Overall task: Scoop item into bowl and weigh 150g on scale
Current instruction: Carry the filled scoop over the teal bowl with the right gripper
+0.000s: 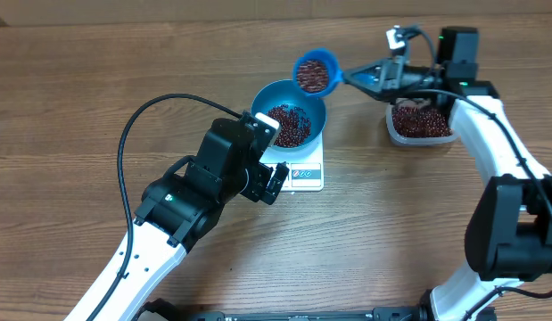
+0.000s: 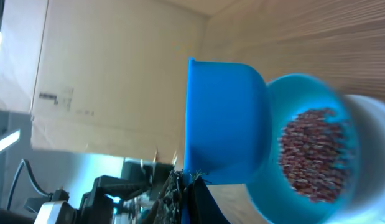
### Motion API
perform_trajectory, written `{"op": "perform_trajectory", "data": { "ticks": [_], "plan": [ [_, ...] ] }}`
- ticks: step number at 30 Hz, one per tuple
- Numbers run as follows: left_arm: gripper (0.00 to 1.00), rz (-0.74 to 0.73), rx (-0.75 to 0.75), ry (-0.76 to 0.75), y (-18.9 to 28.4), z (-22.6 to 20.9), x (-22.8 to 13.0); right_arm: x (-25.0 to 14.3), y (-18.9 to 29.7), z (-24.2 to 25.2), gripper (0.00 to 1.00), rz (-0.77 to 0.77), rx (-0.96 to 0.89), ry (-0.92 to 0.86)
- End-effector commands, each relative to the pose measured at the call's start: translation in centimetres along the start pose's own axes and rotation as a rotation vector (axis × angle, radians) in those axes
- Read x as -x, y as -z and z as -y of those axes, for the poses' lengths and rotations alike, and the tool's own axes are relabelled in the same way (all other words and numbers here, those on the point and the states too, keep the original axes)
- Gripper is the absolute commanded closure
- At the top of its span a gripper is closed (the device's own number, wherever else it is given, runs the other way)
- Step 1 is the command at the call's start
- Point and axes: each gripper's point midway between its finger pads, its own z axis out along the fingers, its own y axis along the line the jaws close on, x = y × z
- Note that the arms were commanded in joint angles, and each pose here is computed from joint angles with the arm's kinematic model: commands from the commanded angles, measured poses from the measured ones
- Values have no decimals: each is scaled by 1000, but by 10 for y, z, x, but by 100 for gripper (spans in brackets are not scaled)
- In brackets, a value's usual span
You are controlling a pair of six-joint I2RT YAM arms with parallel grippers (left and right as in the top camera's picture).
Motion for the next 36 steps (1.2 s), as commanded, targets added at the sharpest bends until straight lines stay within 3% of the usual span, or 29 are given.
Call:
{"op": "perform_trajectory", "data": {
  "ticks": [1, 14, 23, 36],
  "plan": [
    [0, 28, -11, 6, 6, 1, 11, -1, -17, -5, 96, -11, -6, 27],
    [0, 28, -11, 6, 6, 1, 11, 4, -30, 23, 96, 32, -195, 302],
    [0, 28, -10, 6, 6, 1, 11, -27, -45, 31, 96, -104, -221, 563],
    [1, 28, -10, 6, 6, 1, 11, -43, -59, 72, 96, -244, -508, 800]
  ]
}}
